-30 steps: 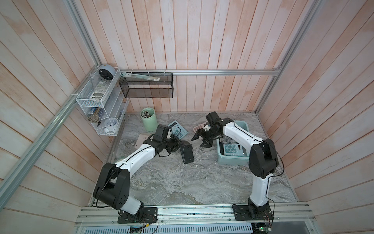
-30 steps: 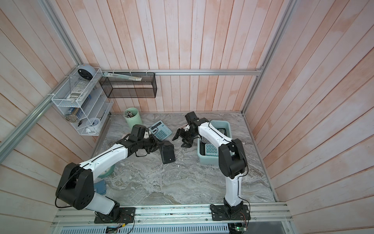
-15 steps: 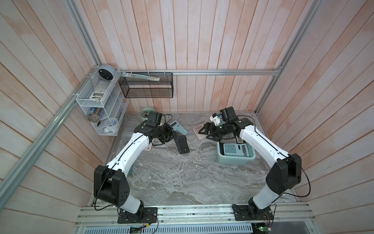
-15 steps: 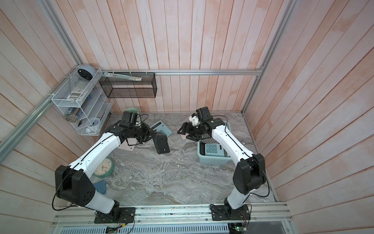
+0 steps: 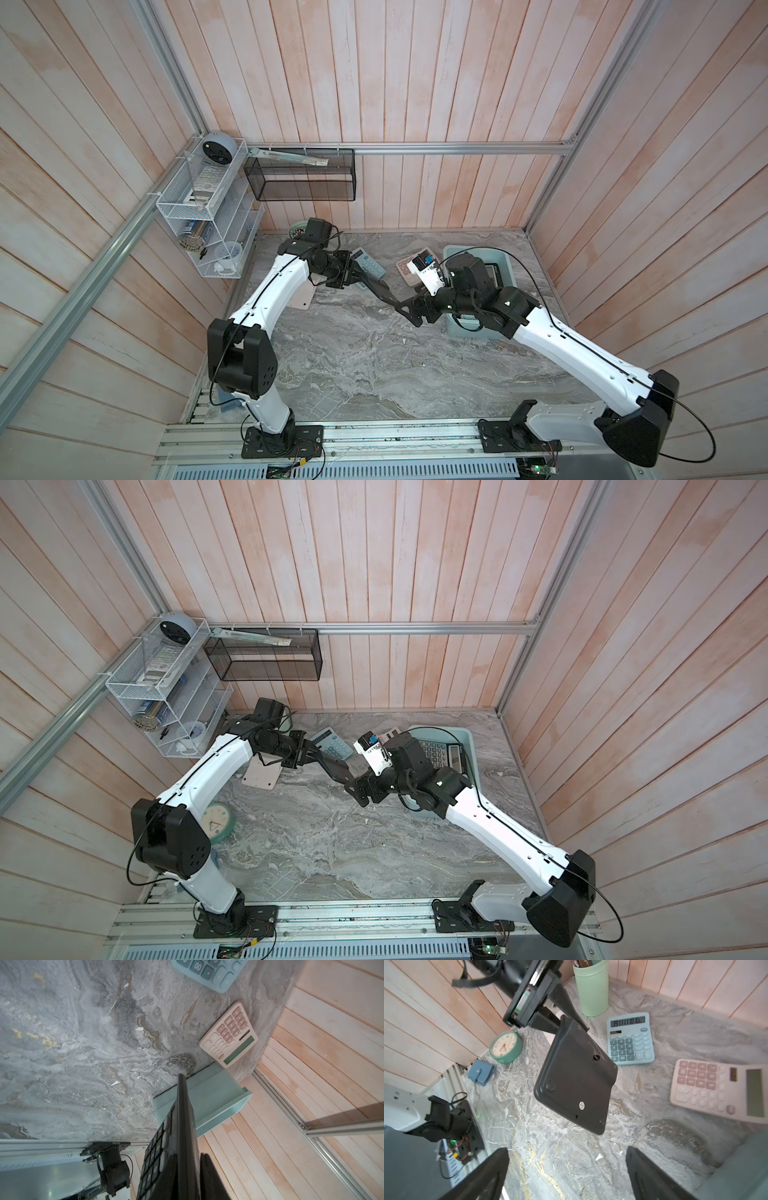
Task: Put the calculator in the storage box
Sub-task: Pick up the calculator at the center of the board, then place the calculator in the storage box, then move the storage box to the center of the board.
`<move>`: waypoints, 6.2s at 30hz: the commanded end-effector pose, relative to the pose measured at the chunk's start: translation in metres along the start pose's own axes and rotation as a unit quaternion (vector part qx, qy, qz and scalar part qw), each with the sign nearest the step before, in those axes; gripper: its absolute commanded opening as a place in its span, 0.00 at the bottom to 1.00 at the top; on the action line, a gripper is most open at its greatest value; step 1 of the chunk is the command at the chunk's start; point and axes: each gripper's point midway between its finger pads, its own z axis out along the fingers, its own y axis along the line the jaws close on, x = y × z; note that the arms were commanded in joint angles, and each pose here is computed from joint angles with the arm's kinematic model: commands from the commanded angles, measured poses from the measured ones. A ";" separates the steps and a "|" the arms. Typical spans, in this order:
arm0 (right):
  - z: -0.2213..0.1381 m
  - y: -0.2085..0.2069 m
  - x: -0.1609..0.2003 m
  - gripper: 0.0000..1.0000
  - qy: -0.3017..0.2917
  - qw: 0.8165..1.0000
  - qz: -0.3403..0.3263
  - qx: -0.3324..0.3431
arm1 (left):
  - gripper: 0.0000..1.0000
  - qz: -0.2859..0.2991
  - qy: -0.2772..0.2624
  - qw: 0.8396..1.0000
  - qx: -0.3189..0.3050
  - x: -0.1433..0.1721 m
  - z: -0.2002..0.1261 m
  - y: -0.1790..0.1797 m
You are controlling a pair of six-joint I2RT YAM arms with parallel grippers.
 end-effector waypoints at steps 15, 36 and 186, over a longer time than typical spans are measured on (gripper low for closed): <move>0.045 0.000 0.003 0.83 -0.002 0.975 -0.194 0.108 | 0.00 -0.138 0.095 0.979 -0.113 0.036 -0.010 0.033; 0.051 -0.001 -0.004 0.00 0.004 0.992 -0.089 0.086 | 0.10 -0.103 0.109 0.986 -0.067 0.025 0.003 0.010; -0.061 -0.228 0.173 0.00 0.291 0.839 0.430 0.161 | 1.00 0.279 -0.008 0.959 -0.036 -0.021 0.060 -0.002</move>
